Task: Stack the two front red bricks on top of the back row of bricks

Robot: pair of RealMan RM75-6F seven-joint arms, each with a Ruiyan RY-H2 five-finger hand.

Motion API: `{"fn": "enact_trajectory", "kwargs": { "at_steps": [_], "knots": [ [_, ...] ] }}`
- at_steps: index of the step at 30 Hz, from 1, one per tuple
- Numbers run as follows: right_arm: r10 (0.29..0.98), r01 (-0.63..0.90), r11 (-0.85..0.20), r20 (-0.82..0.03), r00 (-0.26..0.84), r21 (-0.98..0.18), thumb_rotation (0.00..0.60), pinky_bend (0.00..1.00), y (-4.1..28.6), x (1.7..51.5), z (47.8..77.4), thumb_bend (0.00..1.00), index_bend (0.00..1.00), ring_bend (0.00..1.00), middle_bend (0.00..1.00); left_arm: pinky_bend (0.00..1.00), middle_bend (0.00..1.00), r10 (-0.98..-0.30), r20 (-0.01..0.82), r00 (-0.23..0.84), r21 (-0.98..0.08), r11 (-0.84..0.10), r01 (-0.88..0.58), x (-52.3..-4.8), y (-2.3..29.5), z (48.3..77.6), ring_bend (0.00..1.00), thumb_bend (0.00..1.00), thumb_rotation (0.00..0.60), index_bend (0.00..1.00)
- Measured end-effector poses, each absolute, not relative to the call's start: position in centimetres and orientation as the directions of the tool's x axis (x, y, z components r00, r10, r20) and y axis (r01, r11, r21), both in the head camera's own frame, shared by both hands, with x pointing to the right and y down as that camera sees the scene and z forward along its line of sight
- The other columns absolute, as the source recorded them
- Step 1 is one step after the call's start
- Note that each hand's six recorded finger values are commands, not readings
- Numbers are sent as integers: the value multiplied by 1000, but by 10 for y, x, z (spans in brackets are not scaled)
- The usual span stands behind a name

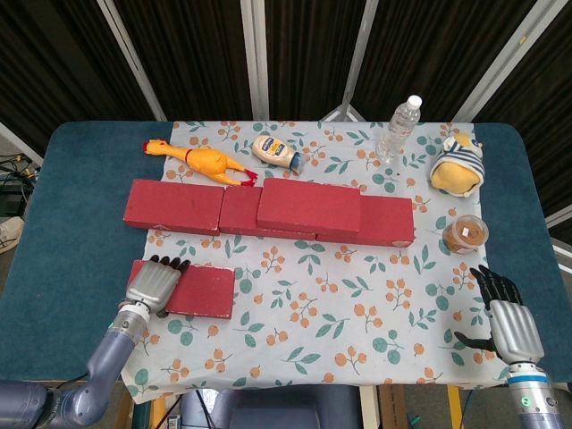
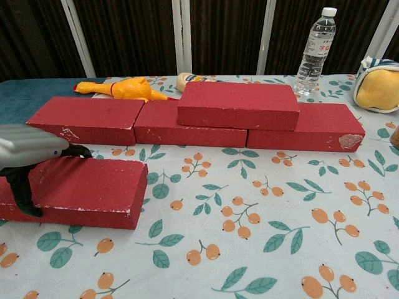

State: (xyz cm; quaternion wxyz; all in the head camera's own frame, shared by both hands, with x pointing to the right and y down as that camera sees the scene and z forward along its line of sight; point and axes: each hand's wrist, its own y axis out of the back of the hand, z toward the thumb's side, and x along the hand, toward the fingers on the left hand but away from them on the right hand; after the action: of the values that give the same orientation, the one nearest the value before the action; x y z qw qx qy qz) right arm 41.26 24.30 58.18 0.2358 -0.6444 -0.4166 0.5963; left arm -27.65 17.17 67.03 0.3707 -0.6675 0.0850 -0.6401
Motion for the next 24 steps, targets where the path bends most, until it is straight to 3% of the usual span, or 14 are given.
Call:
{"fn": "enact_trajectory", "kwargs": {
  "at_steps": [10, 20, 24],
  "knots": [
    [815, 257, -543, -575, -67, -800, 600, 0, 242, 415, 583, 108, 0, 0, 0, 378, 412, -627, 752, 203, -657, -691, 301, -266, 140, 640, 311, 0, 600, 233],
    [800, 247, -559, -594, -90, -791, 600, 0, 240, 417, 593, 108, 0, 0, 0, 336, 399, -646, 737, 198, -674, -680, 287, -254, 71, 597, 311, 0, 600, 217],
    [796, 241, -558, -595, -116, -794, 600, 0, 237, 421, 596, 108, 0, 0, 0, 327, 375, -653, 733, 192, -678, -673, 297, -250, 40, 592, 307, 0, 600, 212]
  ]
}}
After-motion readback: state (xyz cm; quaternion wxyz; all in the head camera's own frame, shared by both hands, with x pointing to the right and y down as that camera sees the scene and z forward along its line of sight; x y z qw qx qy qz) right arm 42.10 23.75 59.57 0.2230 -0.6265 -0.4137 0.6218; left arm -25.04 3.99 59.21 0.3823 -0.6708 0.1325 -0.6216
